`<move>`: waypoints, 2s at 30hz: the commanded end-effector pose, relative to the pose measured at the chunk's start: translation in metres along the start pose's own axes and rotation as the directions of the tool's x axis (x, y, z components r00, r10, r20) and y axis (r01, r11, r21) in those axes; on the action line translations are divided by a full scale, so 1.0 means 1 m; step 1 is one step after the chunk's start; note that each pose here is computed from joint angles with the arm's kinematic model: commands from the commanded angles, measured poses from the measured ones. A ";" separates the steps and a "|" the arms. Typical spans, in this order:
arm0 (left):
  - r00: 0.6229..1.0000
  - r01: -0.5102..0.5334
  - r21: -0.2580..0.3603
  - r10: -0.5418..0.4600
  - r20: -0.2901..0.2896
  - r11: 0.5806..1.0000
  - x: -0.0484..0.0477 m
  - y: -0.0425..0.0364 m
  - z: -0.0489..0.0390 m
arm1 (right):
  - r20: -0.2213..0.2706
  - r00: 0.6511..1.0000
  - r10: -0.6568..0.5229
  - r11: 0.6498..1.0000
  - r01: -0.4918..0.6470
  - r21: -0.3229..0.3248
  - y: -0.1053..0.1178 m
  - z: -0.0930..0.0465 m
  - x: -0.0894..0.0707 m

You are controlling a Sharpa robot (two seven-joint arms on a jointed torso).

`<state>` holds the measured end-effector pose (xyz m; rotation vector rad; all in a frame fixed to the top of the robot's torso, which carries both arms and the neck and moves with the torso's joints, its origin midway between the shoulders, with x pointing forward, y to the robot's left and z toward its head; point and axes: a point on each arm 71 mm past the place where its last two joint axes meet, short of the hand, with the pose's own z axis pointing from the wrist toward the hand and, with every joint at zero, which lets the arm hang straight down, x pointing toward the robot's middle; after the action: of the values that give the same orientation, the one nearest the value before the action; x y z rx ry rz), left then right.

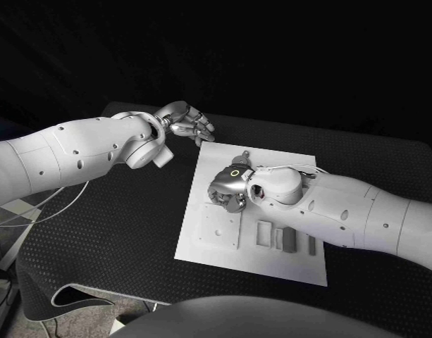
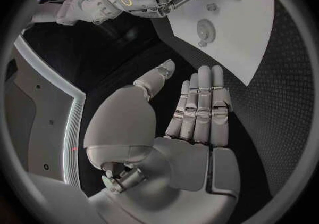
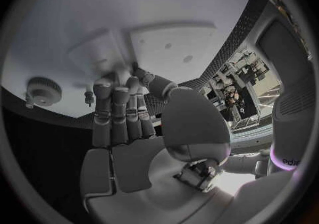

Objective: Assemble the parts on the task board

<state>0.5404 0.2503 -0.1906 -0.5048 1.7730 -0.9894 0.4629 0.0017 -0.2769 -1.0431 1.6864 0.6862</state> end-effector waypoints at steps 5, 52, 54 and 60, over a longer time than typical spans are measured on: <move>1.000 -0.001 0.009 0.001 -0.013 1.000 0.0003 -0.0027 0.0006 | -0.028 0.999 -0.038 0.998 0.040 0.043 -0.007 -0.001 0.006; 1.000 -0.006 0.012 0.007 -0.018 1.000 -0.0014 -0.0068 0.0015 | -0.010 0.999 -0.047 0.995 0.048 0.087 -0.013 0.001 0.009; 1.000 -0.007 0.011 0.007 -0.017 1.000 -0.0017 -0.0065 0.0015 | -0.012 0.999 -0.040 0.996 0.040 0.085 -0.013 0.000 0.009; 1.000 -0.007 0.010 0.007 -0.017 1.000 -0.0020 -0.0061 0.0012 | -0.011 0.999 -0.033 0.996 0.034 0.082 -0.013 -0.001 0.010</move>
<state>0.5419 0.2499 -0.1857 -0.4966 1.7765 -0.9873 0.4636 0.0028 -0.2818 -1.0500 1.6613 0.6771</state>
